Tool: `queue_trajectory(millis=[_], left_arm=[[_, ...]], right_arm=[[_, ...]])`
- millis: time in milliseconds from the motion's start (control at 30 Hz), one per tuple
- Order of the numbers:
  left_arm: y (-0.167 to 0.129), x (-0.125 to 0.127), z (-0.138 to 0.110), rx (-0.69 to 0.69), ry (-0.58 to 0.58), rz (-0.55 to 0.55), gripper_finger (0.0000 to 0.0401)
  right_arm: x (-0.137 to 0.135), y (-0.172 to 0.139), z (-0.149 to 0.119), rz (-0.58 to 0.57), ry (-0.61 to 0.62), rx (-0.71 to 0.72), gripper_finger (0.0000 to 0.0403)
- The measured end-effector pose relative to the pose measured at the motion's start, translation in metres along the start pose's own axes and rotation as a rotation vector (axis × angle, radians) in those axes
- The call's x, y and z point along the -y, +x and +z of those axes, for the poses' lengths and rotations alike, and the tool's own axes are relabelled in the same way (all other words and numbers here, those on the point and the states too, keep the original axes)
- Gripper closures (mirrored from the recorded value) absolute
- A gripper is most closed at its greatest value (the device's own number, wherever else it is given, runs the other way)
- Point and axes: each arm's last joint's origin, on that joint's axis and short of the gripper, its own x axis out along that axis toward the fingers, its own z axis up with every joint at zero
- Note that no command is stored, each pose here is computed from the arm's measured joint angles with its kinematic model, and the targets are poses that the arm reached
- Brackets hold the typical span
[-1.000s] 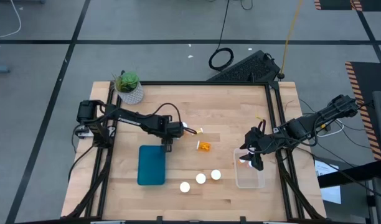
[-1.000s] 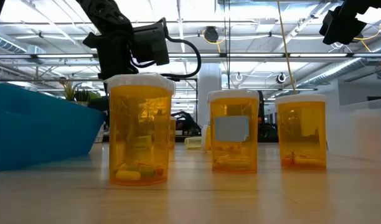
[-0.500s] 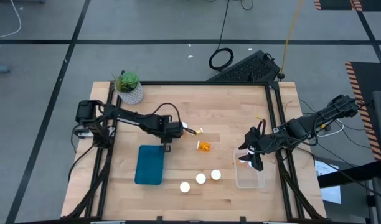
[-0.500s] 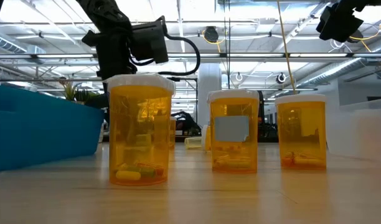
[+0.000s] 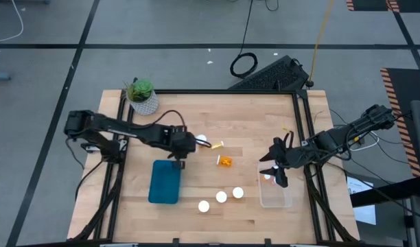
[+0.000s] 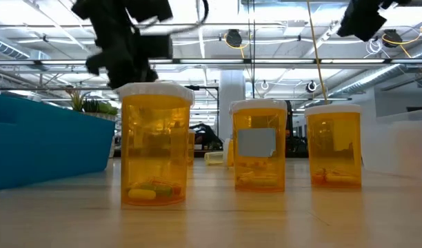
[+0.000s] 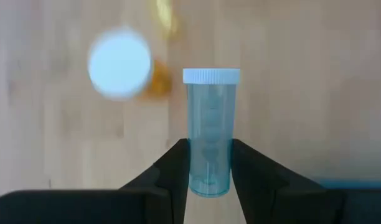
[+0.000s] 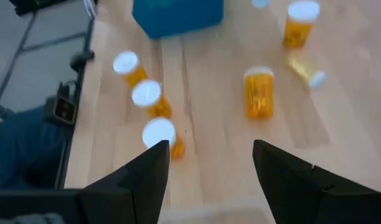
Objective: Pick and place medicine bottles into bin by pill shape (circle, oval)
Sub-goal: Put the blue bottled tablet into the transparent bin
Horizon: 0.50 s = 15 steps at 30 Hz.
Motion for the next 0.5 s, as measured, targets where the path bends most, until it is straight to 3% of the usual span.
queue_trajectory(millis=[300, 500], left_arm=[[-0.051, 0.024, 0.029, 0.454, 0.024, -0.026, 0.0288], [-0.066, 0.033, 0.052, 0.743, 0.048, -0.012, 0.0288]], right_arm=[[-0.002, 0.003, 0.026, -0.061, -0.152, 0.264, 0.0177], [-0.006, 0.022, 0.048, -0.045, -0.115, 0.419, 0.0177]])
